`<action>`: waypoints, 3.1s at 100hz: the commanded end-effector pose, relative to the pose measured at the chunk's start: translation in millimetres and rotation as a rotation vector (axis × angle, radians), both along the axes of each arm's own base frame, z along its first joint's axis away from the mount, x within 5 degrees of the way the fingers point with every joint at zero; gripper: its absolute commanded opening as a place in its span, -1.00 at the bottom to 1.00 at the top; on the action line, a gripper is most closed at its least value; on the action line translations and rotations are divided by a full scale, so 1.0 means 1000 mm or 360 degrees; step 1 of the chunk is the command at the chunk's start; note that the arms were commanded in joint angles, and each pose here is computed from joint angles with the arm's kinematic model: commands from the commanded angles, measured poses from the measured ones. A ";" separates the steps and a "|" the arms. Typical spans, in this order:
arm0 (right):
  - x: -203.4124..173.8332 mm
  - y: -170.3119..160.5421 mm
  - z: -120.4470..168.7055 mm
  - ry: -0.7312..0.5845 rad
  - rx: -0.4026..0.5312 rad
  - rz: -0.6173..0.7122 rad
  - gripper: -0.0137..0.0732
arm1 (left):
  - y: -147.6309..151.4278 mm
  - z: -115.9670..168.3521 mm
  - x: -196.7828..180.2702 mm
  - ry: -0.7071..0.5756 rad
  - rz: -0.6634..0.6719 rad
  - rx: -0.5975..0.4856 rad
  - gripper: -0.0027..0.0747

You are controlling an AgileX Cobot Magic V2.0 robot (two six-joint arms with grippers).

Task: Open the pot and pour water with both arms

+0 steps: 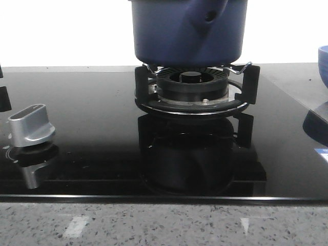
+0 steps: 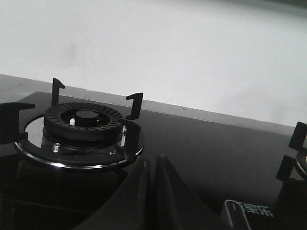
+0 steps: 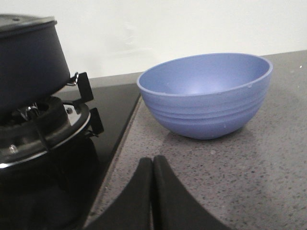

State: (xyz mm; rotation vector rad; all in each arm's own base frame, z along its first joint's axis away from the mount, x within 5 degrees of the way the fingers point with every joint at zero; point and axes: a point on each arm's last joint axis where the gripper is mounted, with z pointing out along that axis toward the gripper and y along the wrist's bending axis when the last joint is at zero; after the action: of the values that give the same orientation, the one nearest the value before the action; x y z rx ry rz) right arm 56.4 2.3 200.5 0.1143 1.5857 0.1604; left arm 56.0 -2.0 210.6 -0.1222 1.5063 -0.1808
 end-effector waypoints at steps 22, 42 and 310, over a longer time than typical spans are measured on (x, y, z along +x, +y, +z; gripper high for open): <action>-0.001 -0.002 0.003 -0.0168 0.0470 -0.0017 -0.84 | 0.004 -0.001 -0.002 -0.0123 0.0012 -0.0620 -0.98; -0.002 -0.001 0.011 -0.0174 0.0705 0.0010 -0.84 | 0.005 0.001 -0.002 -0.0117 -0.0014 -0.0966 -0.98; 0.014 0.021 0.167 0.0728 0.0039 0.0363 0.20 | -0.146 0.179 0.221 0.0211 -0.1783 0.0098 0.00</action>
State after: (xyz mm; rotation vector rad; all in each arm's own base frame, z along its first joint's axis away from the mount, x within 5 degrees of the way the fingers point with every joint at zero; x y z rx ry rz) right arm 66.5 22.3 354.6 -0.0117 2.1284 0.3404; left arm 271.8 -140.9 368.4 0.8212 1.6503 -0.9828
